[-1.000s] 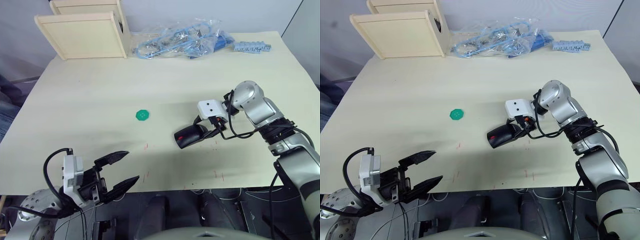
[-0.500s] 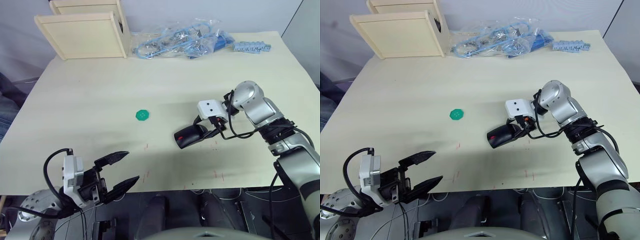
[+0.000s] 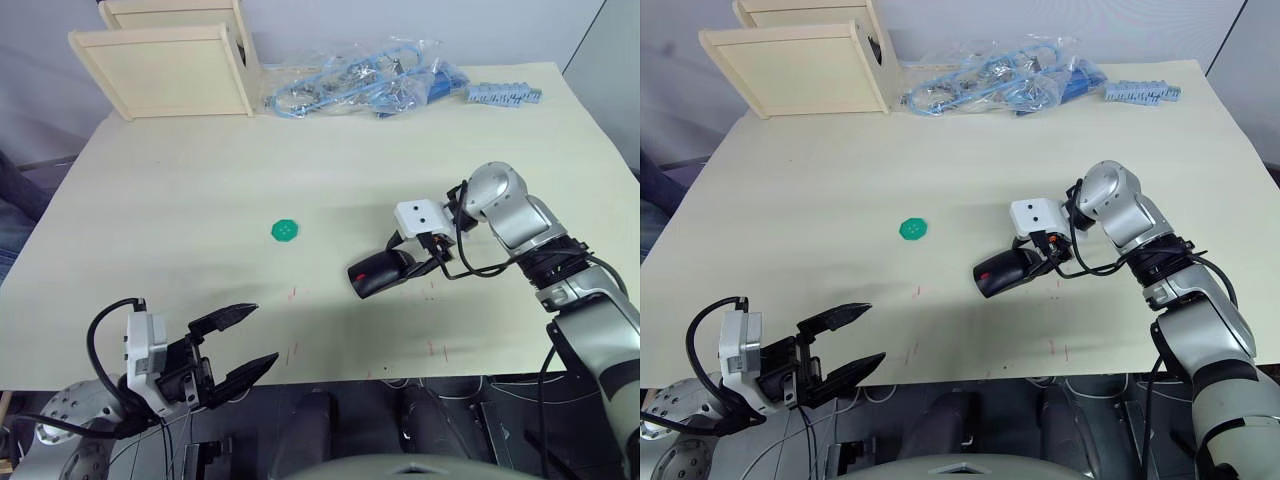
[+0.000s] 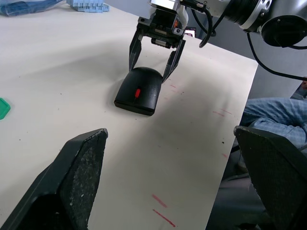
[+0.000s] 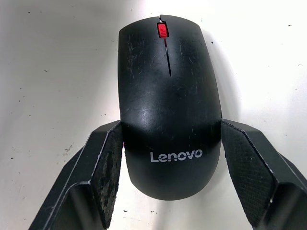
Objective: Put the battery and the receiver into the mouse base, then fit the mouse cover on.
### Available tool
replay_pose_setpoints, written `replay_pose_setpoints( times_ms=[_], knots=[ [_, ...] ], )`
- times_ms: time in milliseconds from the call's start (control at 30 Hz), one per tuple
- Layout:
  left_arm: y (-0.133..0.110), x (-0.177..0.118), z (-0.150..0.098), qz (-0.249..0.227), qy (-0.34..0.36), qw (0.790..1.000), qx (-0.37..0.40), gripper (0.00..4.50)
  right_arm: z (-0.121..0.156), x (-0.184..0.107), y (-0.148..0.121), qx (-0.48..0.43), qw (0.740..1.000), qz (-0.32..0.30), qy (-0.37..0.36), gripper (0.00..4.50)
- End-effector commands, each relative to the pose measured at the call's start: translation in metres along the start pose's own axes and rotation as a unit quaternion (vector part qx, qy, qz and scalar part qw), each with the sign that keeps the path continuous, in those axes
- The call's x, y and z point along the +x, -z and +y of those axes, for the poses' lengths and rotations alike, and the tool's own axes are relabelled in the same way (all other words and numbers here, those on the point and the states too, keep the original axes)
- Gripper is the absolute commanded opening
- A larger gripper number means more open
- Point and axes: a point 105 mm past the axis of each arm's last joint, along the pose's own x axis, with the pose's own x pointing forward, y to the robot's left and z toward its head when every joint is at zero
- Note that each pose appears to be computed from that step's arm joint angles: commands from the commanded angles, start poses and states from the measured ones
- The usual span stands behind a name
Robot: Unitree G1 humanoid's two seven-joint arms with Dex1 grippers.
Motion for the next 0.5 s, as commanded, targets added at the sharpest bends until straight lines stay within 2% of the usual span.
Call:
replay_pose_setpoints(
  times_ms=[33, 500],
  knots=[
    [-0.0052, 0.0013, -0.0031, -0.006, 0.006, 1.000, 0.015, 4.50, -0.0026, -0.0044, -0.0088, -0.015, 1.000, -0.008, 0.003, 3.12],
    [-0.0047, 0.0012, -0.0021, -0.005, 0.006, 1.000, 0.016, 4.50, -0.0017, -0.0052, -0.0102, -0.015, 1.000, -0.012, 0.000, 3.12]
  ],
)
